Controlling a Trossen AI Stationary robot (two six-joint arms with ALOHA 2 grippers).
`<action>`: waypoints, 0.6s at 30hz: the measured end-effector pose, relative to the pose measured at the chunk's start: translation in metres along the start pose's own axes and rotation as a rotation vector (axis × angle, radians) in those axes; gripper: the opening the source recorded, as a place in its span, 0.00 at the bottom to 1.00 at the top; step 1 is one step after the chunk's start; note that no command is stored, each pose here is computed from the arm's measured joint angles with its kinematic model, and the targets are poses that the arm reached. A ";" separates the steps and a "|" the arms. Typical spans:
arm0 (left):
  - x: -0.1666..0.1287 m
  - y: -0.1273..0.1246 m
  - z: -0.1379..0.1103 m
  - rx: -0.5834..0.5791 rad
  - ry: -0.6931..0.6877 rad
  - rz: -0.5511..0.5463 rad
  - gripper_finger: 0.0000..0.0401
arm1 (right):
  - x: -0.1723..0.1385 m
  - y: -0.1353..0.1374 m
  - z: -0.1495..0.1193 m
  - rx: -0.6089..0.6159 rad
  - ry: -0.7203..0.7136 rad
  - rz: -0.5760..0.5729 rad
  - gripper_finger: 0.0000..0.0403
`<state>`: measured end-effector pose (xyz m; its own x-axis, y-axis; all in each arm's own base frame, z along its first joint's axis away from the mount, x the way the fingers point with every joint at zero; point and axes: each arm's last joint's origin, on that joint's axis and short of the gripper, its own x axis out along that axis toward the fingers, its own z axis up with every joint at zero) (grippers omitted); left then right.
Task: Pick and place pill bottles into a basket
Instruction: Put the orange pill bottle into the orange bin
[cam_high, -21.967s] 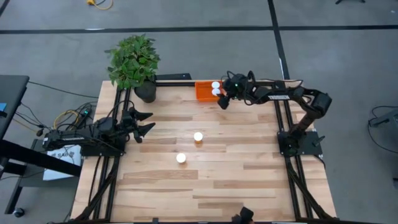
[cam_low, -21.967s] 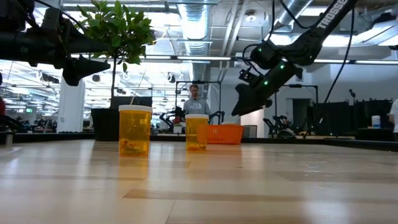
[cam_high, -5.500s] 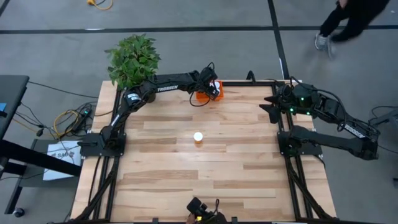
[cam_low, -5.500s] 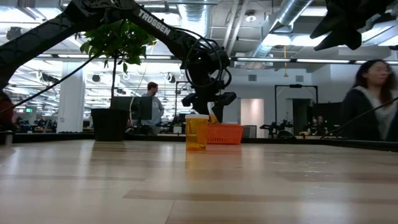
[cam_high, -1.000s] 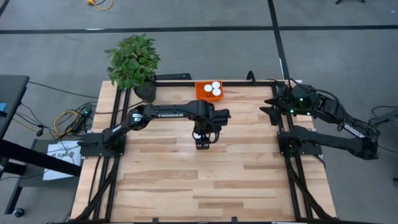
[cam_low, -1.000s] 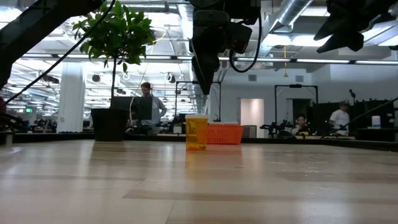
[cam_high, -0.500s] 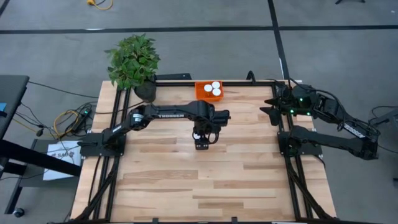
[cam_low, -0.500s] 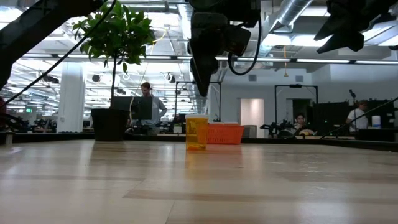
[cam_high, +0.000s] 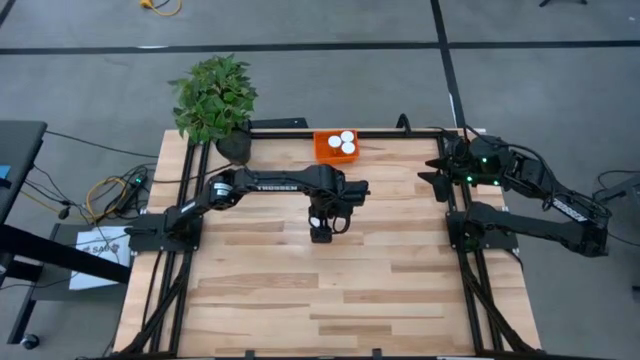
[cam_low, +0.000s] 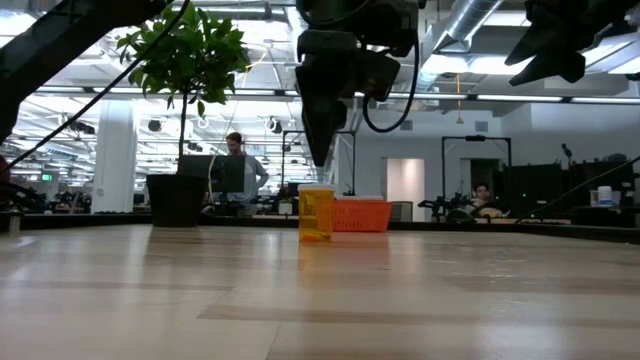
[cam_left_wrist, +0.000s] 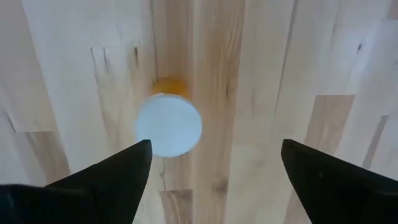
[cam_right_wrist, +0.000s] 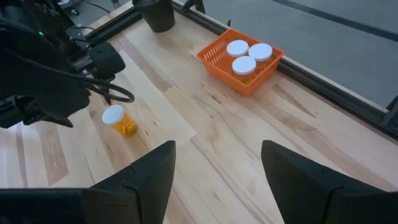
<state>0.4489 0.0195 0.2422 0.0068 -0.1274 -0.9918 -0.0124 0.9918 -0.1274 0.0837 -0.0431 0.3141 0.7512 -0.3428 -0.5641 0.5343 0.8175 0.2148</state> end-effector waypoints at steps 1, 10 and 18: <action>0.000 0.000 0.000 0.008 -0.001 0.001 0.87 | 0.000 0.000 0.000 0.000 0.000 0.000 0.58; -0.001 0.008 0.004 0.061 -0.044 0.005 0.87 | 0.000 0.000 0.000 0.001 0.000 0.000 0.58; -0.001 0.008 0.005 0.044 -0.054 0.040 0.87 | 0.000 0.000 0.000 0.001 0.000 0.000 0.58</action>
<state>0.4539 0.0274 0.2423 0.0610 -0.0881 -0.9942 0.0303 0.9958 -0.0863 0.0837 -0.0431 0.3141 0.7511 -0.3431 -0.5640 0.5349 0.8170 0.2154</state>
